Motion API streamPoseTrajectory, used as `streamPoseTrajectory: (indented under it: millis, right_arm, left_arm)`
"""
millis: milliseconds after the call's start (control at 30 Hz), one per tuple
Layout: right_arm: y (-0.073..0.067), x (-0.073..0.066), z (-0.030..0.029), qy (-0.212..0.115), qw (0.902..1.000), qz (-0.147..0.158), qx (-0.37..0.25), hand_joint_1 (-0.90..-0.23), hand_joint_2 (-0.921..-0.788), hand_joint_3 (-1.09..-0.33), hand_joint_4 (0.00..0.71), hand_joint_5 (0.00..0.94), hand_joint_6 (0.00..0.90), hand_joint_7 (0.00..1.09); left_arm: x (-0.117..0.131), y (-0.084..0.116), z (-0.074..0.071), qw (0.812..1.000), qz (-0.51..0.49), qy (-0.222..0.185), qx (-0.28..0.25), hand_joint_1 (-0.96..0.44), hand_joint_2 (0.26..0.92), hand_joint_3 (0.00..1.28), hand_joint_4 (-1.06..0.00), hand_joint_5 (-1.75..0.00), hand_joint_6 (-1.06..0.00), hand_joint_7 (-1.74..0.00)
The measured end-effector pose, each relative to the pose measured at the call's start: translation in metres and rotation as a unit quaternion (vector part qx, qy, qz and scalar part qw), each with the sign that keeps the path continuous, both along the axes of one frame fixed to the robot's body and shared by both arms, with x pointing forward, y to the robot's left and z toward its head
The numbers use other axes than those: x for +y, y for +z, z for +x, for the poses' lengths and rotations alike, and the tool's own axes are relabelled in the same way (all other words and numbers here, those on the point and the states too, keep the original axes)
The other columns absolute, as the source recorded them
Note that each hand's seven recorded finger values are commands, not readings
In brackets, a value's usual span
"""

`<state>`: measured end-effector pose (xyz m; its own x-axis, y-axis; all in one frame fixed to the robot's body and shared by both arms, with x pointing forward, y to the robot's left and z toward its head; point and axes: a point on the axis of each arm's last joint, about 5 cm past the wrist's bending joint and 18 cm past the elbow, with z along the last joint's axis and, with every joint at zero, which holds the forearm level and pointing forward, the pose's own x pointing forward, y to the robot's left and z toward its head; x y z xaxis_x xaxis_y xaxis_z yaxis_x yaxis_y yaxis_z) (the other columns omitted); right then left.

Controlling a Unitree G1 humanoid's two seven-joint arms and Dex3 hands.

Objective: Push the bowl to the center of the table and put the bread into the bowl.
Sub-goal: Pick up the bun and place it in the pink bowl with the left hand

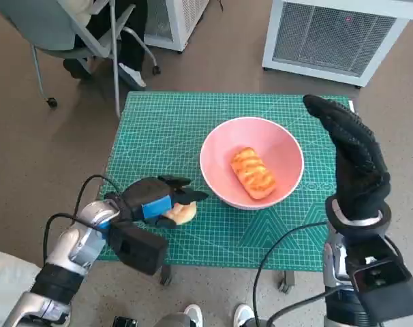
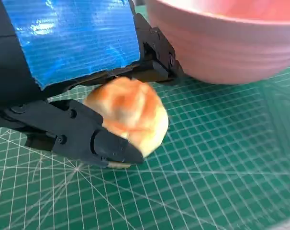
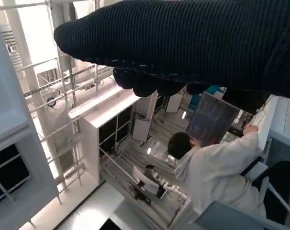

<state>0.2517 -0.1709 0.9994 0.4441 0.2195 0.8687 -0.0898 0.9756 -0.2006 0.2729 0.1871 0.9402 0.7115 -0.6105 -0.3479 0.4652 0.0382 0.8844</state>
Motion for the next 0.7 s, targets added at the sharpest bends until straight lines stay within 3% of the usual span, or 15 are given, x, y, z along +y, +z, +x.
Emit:
streamPoseTrajectory:
  millis: [67,200,467,700]
  right_arm:
    - [0.000,-0.001,-0.0004,-0.002,1.0000,0.000,0.000,-0.355,-0.921,-0.544,0.434,0.010,0.018,0.88]
    - [-0.001,-0.002,-0.0012,-0.007,1.0000,0.000,0.000,-0.360,-0.921,-0.537,0.438,0.011,0.029,0.87]
    - [-0.002,-0.003,-0.0022,-0.015,0.9999,-0.003,-0.001,-0.367,-0.921,-0.534,0.439,0.011,0.037,0.85]
    - [-0.002,-0.002,-0.0022,-0.017,0.9998,-0.006,-0.001,-0.367,-0.921,-0.534,0.439,0.011,0.040,0.85]
  left_arm:
    - [0.000,0.001,0.001,1.000,0.003,0.004,0.002,-0.02,0.919,0.16,-0.60,-1.09,-0.55,-1.12]
    - [0.003,0.004,0.002,1.000,0.012,0.014,0.013,0.00,0.920,0.16,-0.59,-1.30,-0.53,-1.17]
    - [0.019,0.025,0.000,0.999,0.020,0.037,0.027,0.00,0.921,0.16,-0.56,-1.36,-0.56,-1.17]
    - [0.027,0.060,-0.005,0.998,-0.022,0.046,-0.029,0.00,0.920,0.11,-0.60,-1.33,-0.63,-1.10]
